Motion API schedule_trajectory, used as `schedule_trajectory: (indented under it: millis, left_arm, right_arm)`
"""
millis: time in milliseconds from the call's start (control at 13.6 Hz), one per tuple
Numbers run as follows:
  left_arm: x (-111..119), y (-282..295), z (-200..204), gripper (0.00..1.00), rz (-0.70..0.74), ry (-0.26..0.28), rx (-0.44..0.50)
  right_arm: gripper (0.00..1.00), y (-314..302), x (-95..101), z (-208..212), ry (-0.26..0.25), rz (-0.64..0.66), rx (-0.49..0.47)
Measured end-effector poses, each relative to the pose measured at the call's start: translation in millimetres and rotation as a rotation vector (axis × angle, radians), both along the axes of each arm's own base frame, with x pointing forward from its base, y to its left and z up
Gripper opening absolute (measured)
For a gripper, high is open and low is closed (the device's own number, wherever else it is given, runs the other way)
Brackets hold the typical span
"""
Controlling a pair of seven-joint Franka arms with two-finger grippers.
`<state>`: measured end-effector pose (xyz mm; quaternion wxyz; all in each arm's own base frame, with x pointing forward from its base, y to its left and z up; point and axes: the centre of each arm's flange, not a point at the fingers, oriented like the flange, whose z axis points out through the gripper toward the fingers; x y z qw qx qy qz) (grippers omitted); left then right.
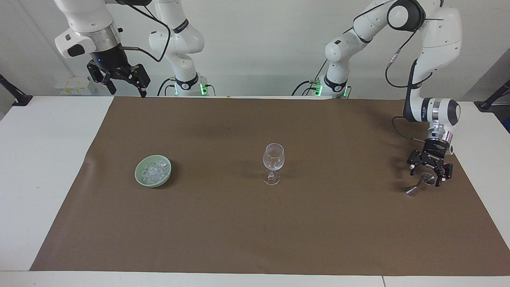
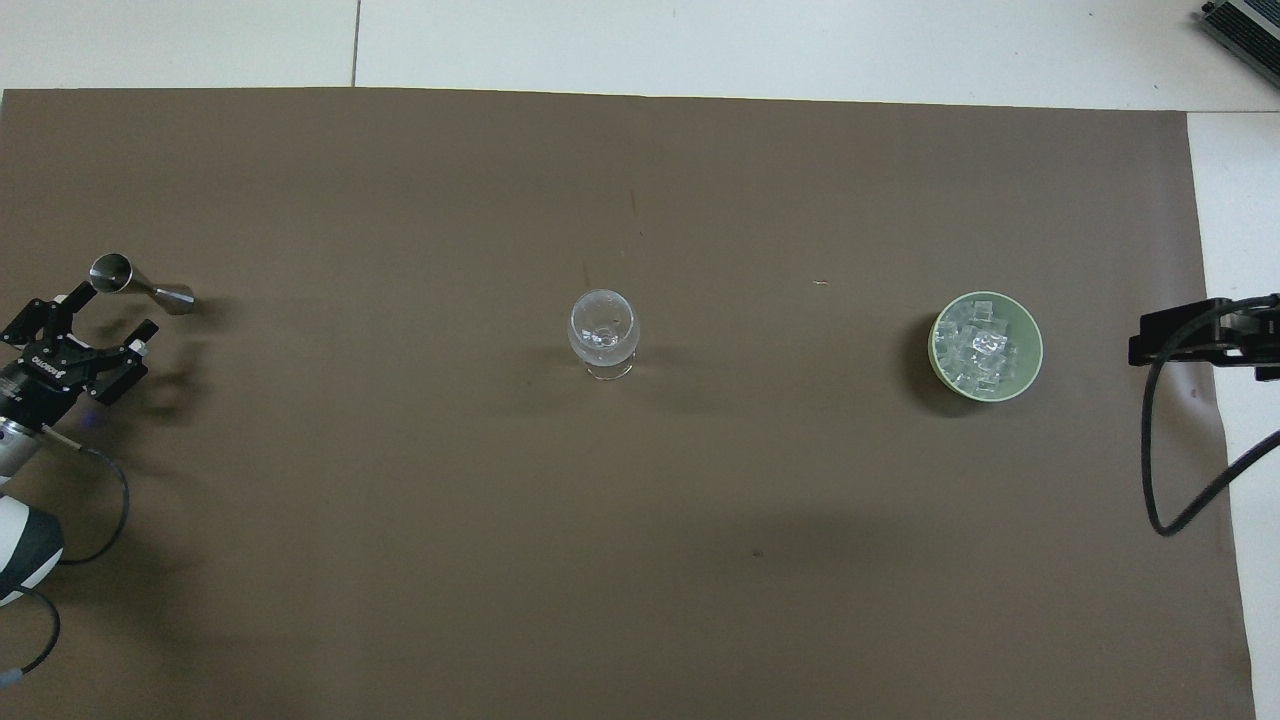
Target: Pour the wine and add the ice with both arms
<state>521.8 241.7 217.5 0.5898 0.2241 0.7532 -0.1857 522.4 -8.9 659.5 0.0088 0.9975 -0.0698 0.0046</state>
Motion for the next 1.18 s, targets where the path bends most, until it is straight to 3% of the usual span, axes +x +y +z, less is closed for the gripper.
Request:
schedule_trajectory:
  millis: [883, 1178]
  left_arm:
    - [10.6, -20.4, -5.1, 0.98, -0.005, -0.057, 0.023]
    - [10.6, -20.9, -6.0, 0.93, -0.008, -0.060, 0.028]
  right_arm:
    - [1.00, 0.0, 0.0, 0.0, 0.000, 0.000, 0.000]
    - [1.00, 0.0, 0.0, 0.0, 0.000, 0.000, 0.000]
